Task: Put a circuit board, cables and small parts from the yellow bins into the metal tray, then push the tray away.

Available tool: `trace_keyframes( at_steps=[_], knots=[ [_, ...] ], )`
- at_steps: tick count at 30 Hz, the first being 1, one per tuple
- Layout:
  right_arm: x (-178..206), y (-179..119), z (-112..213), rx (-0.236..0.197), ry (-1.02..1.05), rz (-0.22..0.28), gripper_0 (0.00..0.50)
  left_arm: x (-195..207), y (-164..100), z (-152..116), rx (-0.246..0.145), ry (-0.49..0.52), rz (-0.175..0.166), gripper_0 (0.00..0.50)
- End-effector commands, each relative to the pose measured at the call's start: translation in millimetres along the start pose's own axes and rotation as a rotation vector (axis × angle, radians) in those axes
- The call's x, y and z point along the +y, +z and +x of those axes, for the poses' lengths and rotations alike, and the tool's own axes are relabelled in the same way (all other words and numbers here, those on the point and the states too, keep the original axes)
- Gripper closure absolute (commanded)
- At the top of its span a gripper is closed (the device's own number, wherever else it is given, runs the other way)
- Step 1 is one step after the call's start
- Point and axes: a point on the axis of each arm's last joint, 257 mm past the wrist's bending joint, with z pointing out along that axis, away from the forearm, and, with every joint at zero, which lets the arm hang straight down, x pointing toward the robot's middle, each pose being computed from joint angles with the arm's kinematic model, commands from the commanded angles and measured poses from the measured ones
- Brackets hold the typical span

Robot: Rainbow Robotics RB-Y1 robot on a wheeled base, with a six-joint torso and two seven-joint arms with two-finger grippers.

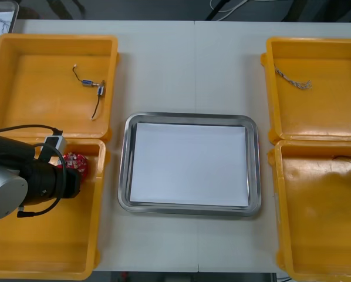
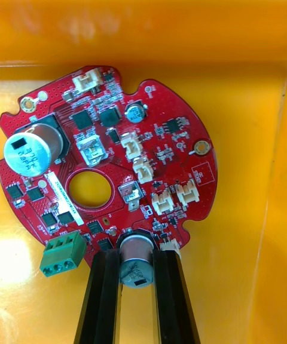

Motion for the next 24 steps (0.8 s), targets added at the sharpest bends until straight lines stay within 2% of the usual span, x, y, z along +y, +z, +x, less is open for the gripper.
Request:
trace_keyframes(
  at_steps=[1, 6, 10, 16, 19, 24],
  knots=[
    [-7.4, 7.0, 10.3, 0.007, 0.024, 0.017, 0.037, 0.7, -4.2, 6.1, -0.008, -0.045, -0.006, 0.5],
    [-11.0, 8.0, 9.5, 0.001, 0.029, 0.021, 0.038, 1.9, -4.8, 5.7, -0.009, -0.043, -0.009, 0.5],
    [-15.2, 9.9, 7.3, -0.017, 0.03, 0.015, 0.037, 10.5, -10.1, 3.7, -0.01, -0.031, -0.026, 0.5],
    [-22.2, 8.8, 4.1, -0.025, 0.043, 0.021, 0.037, 14.5, -29.0, 7.7, 0.007, -0.028, -0.006, 0.5],
    [-24.0, 9.0, 3.9, -0.026, 0.046, 0.024, 0.037, 22.3, -42.5, 14.6, 0.015, -0.029, -0.009, 0.5],
    [-22.6, 8.7, 3.9, -0.026, 0.06, 0.02, 0.037, 39.5, -56.9, 31.0, 0.038, -0.015, -0.045, 0.5]
  ],
)
